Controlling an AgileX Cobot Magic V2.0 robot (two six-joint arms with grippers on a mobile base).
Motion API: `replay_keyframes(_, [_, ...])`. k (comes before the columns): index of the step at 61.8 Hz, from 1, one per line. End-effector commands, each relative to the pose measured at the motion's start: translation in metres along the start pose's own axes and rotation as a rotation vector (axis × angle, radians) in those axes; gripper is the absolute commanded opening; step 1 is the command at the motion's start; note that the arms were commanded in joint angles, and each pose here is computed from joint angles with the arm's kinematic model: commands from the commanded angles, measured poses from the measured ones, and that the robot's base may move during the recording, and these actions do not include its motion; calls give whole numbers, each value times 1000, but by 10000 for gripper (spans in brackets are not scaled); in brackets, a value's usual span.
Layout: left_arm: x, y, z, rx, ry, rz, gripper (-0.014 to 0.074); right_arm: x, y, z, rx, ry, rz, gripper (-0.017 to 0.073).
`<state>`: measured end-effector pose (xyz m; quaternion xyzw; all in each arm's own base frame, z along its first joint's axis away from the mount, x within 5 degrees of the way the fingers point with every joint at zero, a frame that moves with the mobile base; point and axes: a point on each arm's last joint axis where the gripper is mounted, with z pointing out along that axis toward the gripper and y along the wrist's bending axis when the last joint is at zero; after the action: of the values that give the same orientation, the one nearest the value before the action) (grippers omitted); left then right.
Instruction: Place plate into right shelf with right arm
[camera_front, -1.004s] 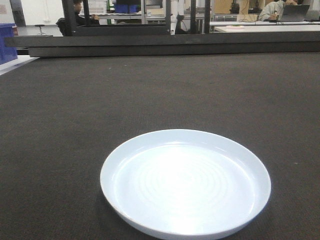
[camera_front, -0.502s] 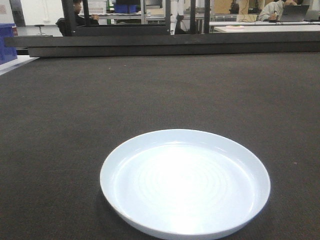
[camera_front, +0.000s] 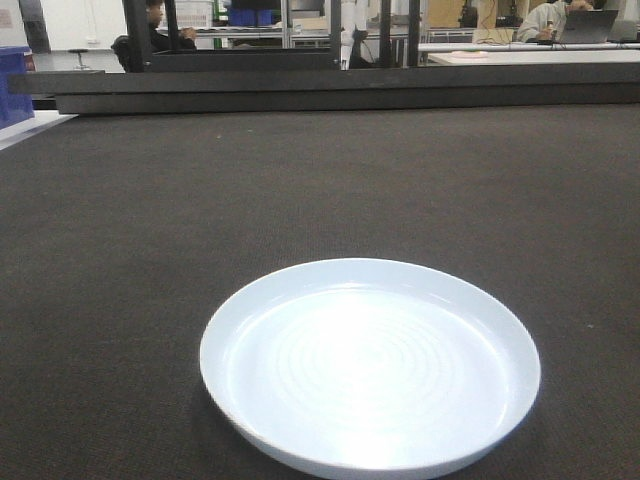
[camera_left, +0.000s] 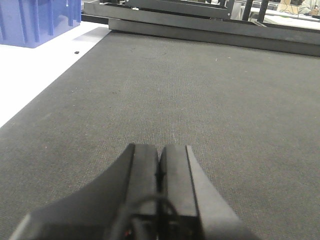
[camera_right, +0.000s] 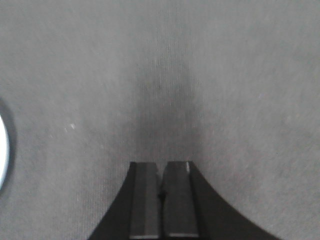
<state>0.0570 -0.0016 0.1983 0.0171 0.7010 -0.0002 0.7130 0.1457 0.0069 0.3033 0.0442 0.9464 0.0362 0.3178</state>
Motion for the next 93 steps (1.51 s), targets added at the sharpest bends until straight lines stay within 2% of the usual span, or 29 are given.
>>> replay_keyframes(1, [-5, 1, -1, -12, -89, -15, -128, -16, 7, -4, -28, -44, 1, 64])
replay_keyframes(14, [-5, 1, -1, -12, -89, -15, -128, -21, 39, 14, -113, 61, -17, 66])
replay_keyframes(20, [-5, 1, -1, -12, -89, -15, -128, -21, 52, 26, -119, 128, 8, 77])
replay_keyframes(24, [-5, 1, -1, -12, -89, -15, -128, -20, 62, 34, -116, 187, 8, 116])
replay_keyframes(29, [-5, 1, -1, -12, -89, -15, -128, -18, 75, 45, -116, 254, -22, 242])
replay_keyframes(34, [-5, 1, -1, -12, -89, -15, -128, -18, 89, 54, -128, 285, -48, 487])
replay_keyframes(39, [-5, 1, -1, -12, -89, -15, -128, -20, 101, 58, -143, 315, -54, 644])
replay_keyframes(52, [-5, 1, -1, -12, -89, -15, -128, -32, 121, 72, -120, 428, -50, 584])
replay_keyframes(65, [-5, 1, -1, -12, -89, -15, -128, -38, 132, 97, -98, 451, -39, 535])
replay_keyframes(77, [-5, 1, -1, -12, -89, -15, -128, -31, 147, 108, -110, 449, -67, 516])
replay_keyframes(93, [-5, 1, -1, -12, -89, -15, -128, -27, 153, 125, -89, 467, -10, 516])
